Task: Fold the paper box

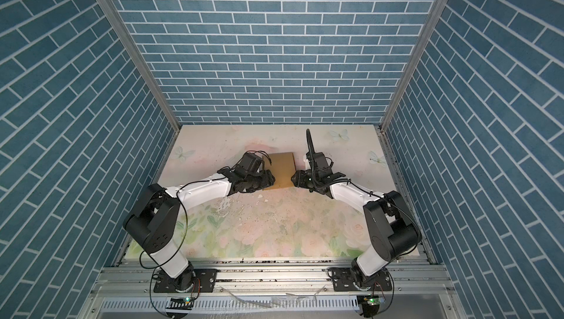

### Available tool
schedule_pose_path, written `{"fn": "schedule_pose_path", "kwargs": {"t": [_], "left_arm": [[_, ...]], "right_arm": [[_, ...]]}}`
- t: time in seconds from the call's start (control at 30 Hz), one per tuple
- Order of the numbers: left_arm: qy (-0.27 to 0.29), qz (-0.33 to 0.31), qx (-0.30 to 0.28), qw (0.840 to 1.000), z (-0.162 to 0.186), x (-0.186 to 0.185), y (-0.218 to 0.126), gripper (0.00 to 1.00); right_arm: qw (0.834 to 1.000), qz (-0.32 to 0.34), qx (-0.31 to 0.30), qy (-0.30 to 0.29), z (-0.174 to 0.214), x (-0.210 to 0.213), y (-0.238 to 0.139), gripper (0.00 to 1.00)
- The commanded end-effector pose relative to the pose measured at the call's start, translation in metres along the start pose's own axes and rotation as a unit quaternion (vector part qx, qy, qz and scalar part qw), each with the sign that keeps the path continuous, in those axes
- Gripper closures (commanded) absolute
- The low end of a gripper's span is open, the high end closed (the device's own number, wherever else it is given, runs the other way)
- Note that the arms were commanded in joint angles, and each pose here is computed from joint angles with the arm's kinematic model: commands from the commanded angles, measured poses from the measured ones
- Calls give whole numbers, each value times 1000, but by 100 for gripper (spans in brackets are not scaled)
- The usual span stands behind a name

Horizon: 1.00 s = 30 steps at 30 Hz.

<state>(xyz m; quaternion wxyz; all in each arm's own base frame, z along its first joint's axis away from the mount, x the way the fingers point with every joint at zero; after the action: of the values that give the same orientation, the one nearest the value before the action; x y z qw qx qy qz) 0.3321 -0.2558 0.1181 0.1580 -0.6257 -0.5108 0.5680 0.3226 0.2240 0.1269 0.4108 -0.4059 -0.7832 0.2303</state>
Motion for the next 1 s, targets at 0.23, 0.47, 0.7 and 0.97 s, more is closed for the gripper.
{"fn": "schedule_pose_path", "kwargs": {"t": [0.23, 0.47, 0.7, 0.97], "left_arm": [[3, 17, -8, 1000, -4, -14, -7, 30], [6, 24, -7, 1000, -4, -20, -9, 30], [8, 28, -9, 1000, -4, -25, -12, 30], [12, 33, -9, 999, -3, -31, -14, 30]], "right_arm": [[1000, -23, -3, 4, -3, 4, 2, 48], [999, -48, 2, 21, -1, 10, 2, 48], [997, -71, 3, 34, 0, 17, 1, 51], [997, -75, 3, 37, 0, 20, -4, 52]]}}
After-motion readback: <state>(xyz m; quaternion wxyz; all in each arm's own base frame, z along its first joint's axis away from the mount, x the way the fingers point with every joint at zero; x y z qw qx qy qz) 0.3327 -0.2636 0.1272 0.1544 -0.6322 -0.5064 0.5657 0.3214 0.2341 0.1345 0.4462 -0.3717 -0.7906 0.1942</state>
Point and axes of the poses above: each gripper's point midway between its finger pads, its own y axis out along the fingers, its own x axis along the line the jaws close on, z = x × y, the point moved 4 cm from there along -y, back along the fingers, and after that the axes turned 8 degrees about -y, right-handed, at the moved point
